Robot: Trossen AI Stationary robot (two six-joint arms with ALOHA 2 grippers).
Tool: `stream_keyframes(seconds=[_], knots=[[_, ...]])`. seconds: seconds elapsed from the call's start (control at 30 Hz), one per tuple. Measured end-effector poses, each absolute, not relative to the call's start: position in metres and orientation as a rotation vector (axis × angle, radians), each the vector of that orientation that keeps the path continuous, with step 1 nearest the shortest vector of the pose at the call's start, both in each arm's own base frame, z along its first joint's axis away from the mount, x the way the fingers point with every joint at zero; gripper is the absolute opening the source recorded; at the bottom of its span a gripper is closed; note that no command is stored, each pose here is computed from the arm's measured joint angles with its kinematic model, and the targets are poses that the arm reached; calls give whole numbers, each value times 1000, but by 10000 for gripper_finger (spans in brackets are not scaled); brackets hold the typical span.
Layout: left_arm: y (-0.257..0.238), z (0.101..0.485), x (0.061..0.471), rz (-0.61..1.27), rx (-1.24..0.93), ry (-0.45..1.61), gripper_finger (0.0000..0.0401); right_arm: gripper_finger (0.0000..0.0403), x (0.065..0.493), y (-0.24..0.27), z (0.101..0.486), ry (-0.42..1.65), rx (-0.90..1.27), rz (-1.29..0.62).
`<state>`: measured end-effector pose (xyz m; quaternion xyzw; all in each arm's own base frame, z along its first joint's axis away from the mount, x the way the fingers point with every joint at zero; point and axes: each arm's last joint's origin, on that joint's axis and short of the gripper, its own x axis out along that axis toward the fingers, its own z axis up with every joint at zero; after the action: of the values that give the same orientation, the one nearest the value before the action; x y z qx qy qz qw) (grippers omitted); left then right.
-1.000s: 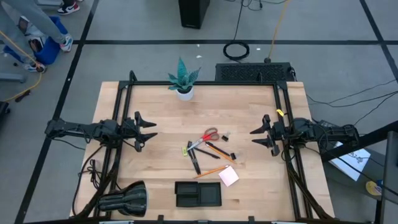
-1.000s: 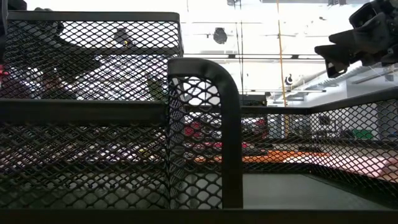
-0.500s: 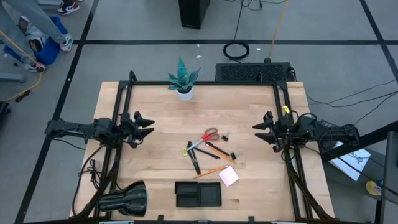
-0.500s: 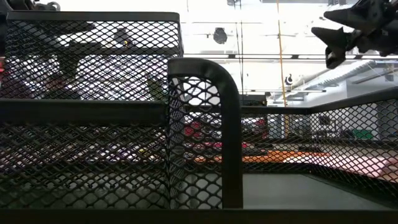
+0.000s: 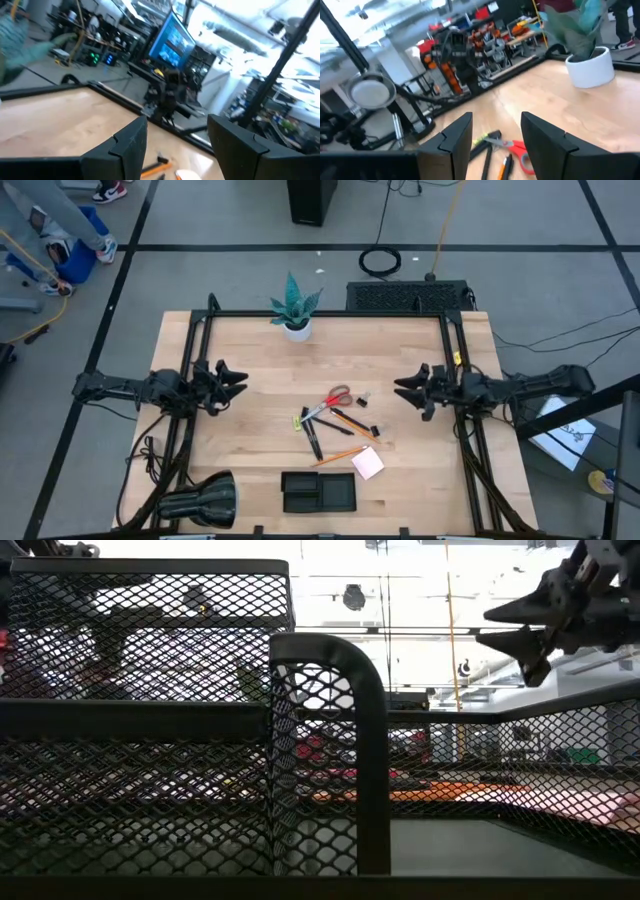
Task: Pick and place office supplies into organizer
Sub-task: Put the black binder clip into the black desk organizer
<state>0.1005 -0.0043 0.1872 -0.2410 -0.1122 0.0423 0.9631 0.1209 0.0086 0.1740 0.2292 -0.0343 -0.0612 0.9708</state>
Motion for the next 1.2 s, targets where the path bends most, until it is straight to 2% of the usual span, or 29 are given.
stream_keyframes(seconds=[0.17, 0.23, 0.33, 0.43, 0.5, 0.63, 0.83, 0.93, 1.2], knots=[[-2, 189, 100, 161, -431, -256, 212, 160, 135, 21, 169, -20, 394, -74], [0, 190, 99, 235, -394, -275, 212, 160, 142, 26, 161, 55, 312, -70], [3, 190, 98, 362, -390, -290, 212, 160, 161, 31, 175, 57, 242, -82], [6, 189, 97, 447, -401, -300, 212, 160, 177, 32, 171, 145, 182, -123], [6, 189, 97, 459, -401, -296, 212, 160, 186, 35, 170, 203, 167, -124], [5, 182, 99, 438, -384, -223, 212, 160, 201, 53, 176, 347, 81, 76], [5, 168, 101, 466, -423, -105, 212, 160, 213, 77, 193, 420, -13, 116], [5, 167, 102, 488, -406, -95, 212, 160, 212, 83, 193, 530, -69, 128], [4, 163, 103, 445, -530, -72, 212, 160, 209, 82, 197, 625, -132, 136]])
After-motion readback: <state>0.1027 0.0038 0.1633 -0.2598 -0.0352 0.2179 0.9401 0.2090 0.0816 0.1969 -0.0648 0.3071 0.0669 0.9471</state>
